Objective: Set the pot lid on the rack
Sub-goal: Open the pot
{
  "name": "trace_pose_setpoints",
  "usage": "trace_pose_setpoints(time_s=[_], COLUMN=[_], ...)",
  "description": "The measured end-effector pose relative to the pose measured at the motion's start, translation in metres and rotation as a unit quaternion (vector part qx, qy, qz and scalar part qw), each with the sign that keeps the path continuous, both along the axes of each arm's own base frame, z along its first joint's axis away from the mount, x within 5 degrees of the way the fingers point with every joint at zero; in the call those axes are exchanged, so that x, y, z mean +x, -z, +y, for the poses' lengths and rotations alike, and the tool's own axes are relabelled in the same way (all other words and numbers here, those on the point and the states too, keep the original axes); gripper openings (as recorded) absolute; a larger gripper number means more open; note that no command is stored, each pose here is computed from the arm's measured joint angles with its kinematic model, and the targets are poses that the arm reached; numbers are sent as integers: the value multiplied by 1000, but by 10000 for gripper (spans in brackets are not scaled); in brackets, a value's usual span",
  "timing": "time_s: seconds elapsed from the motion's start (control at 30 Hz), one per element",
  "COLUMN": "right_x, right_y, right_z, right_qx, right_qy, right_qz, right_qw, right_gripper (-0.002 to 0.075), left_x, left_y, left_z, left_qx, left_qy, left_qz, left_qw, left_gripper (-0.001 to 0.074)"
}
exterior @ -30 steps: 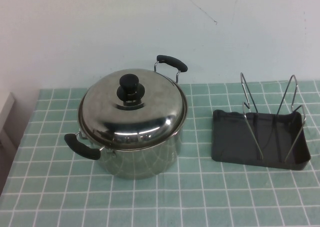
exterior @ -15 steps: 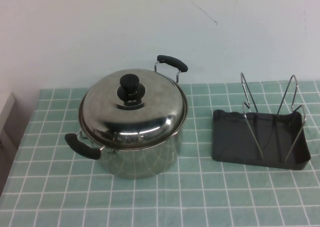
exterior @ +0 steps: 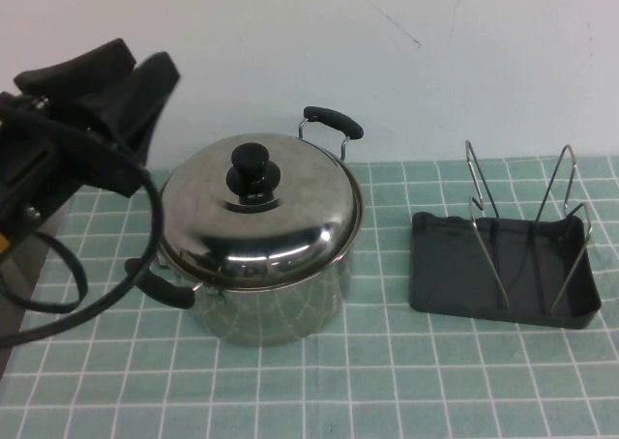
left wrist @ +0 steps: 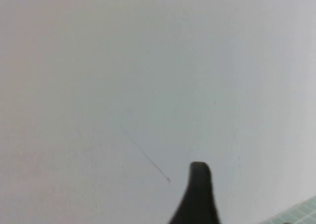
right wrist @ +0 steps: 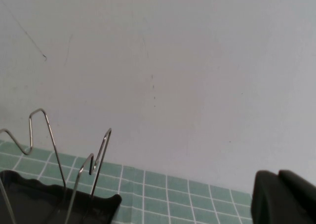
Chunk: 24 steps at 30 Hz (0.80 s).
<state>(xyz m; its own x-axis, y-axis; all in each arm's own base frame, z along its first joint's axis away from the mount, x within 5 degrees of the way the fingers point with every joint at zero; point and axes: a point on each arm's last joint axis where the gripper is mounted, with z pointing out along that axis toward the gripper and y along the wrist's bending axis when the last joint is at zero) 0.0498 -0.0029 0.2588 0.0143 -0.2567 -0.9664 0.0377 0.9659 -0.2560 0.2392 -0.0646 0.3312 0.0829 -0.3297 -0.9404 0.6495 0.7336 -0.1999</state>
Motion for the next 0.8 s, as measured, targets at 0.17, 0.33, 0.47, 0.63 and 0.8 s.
trace_pose_setpoints(time_s=[0.17,0.33,0.47,0.63,0.8], right_x=[0,0,0,0,0], right_y=[0,0,1,1,1], right_z=[0,0,0,0,0], right_qx=[-2,-3,-4,-5,-5], right_qy=[0,0,0,0,1], right_qz=[0,1,3,3,4], right_qw=[1000,1000,1000,1000,1000], right_gripper=[-1,-1,-1,-1,-1], left_x=[33,56,69,81,90], left_y=[17,42,63,86,104], left_z=[-18,-44,-53,-53,-52], left_qx=[34,70,90,88,76], left_qy=[30,53,42,18,3], left_qz=[38,68,80,109,139], left_qw=[998,994,992,990,987], left_gripper=[640,687,692,692,692])
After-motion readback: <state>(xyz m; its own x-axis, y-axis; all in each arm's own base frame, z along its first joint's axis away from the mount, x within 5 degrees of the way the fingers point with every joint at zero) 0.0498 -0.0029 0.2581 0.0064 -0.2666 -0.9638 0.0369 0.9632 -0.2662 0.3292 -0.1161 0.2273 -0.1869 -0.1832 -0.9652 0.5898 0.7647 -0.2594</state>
